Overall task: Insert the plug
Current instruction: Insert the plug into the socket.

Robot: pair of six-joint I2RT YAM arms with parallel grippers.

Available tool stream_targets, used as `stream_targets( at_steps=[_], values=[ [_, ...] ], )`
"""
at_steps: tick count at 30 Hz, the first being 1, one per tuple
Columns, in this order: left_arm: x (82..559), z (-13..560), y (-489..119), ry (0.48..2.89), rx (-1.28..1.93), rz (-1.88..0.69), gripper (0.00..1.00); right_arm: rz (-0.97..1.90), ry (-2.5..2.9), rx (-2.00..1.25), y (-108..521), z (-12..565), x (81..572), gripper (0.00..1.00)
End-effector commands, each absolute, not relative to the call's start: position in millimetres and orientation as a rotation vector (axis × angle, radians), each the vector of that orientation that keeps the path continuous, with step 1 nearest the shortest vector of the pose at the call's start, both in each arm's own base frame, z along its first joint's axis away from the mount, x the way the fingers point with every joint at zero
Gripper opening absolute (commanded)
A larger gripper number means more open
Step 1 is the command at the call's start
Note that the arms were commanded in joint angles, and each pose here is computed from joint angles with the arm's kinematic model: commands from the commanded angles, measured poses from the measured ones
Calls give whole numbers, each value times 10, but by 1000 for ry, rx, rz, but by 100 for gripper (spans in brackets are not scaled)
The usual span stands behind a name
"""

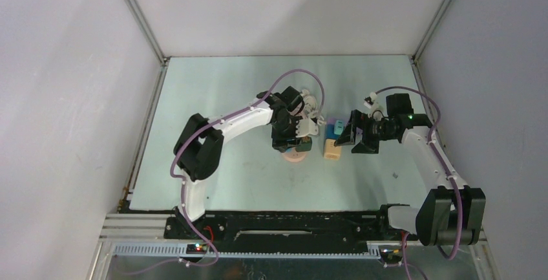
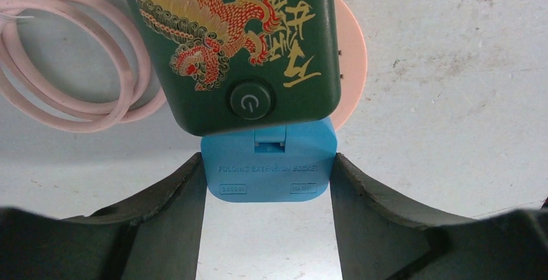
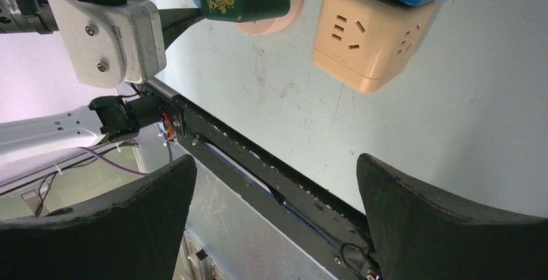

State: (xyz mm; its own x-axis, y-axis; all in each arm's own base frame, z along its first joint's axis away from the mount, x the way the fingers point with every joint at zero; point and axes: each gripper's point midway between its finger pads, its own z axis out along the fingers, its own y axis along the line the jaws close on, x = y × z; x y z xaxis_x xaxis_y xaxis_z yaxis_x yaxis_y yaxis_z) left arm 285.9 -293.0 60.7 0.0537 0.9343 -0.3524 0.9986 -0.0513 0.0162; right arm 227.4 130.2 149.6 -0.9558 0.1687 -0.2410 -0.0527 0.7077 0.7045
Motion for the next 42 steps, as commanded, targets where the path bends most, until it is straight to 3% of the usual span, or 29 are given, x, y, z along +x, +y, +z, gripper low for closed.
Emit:
stream_targets(
  at_steps=[1,23,42],
  values=[
    [2810,641,-2976,1977,2094,-368,0,1115,2603,63,1311,1517,2291,96],
    [2722,829,-2948,1849,1961,-473,0,1137,2600,57,1332,1519,2255,96],
    [2808,744,-2907,1958,1957,-416,0,1160,2595,59,1351,1504,2268,96]
  ],
)
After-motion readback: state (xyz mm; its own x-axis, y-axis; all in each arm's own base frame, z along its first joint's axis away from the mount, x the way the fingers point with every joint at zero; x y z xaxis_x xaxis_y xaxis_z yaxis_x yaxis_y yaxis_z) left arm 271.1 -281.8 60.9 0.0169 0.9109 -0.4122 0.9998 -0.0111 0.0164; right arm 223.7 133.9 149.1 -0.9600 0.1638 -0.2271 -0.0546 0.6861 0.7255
